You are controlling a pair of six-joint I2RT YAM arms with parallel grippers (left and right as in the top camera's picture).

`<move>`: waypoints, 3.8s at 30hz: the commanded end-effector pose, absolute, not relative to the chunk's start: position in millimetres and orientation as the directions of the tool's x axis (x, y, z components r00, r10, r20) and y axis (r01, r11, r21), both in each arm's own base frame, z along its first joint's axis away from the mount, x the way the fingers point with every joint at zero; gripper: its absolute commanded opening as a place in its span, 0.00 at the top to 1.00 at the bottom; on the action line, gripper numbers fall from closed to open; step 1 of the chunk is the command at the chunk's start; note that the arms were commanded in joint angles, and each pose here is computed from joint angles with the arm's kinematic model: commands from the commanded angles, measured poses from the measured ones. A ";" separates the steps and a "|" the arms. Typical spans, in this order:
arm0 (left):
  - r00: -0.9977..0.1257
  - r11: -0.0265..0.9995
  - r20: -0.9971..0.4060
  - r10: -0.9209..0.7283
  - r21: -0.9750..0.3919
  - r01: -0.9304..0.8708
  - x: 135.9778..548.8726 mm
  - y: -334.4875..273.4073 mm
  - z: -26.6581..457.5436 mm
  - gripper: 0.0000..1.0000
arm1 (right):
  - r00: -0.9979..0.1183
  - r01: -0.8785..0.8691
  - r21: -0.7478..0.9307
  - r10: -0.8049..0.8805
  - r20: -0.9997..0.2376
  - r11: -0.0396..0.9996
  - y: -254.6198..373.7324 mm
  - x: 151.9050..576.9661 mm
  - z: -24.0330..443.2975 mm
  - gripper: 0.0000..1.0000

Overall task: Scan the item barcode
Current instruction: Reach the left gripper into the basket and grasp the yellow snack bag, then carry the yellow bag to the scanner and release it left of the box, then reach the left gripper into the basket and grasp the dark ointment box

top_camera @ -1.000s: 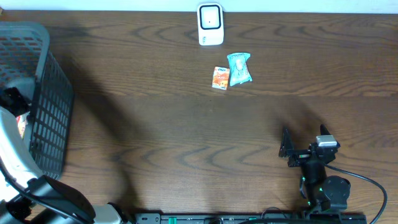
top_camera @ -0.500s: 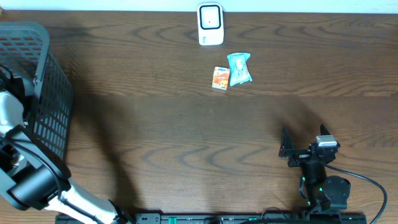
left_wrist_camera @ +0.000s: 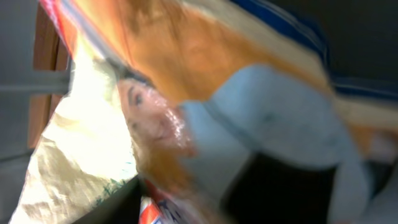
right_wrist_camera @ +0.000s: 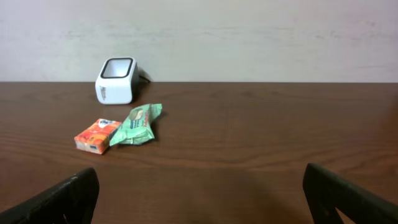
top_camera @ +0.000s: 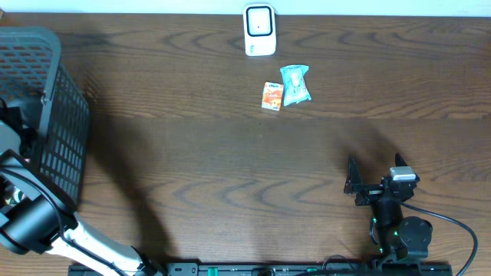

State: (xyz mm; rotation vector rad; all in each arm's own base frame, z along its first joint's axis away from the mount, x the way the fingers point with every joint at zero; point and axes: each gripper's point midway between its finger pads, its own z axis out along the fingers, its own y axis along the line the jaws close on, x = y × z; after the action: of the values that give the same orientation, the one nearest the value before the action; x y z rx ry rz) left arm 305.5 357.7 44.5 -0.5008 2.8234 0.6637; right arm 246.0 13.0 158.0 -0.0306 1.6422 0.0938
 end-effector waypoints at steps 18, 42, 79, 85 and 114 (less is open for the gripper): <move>-0.209 0.711 -0.864 -0.458 -0.215 -0.670 364.5 294.6 314.1 0.92 | -0.073 -0.071 0.031 0.026 -0.997 0.997 11.6 245.9 157.5 0.01; -0.343 0.774 -0.765 -0.545 -0.617 0.145 425.8 -104.5 412.0 0.93 | -0.073 -0.071 0.031 0.026 -0.997 0.997 11.6 245.9 157.5 0.01; -0.642 0.735 -0.532 -0.552 -0.674 -0.073 501.3 -181.2 228.2 0.39 | -0.073 -0.071 0.031 0.026 -0.997 0.997 11.6 245.9 157.5 0.01; -0.411 0.836 -0.759 -0.505 -0.549 -0.015 466.6 -63.1 345.0 0.39 | -0.073 -0.071 0.031 0.026 -0.997 0.997 11.6 245.9 157.5 0.01; -0.208 0.182 -0.280 -0.937 0.117 -0.976 164.7 295.4 160.3 0.08 | -0.073 -0.071 0.031 0.026 -0.997 0.997 11.6 245.9 157.5 0.01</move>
State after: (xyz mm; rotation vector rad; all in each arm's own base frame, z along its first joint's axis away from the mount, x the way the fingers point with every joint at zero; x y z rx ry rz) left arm 161.2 300.2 181.5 -1.8905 2.1784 0.4713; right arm 246.0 13.0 158.0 -0.0306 1.6422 0.0938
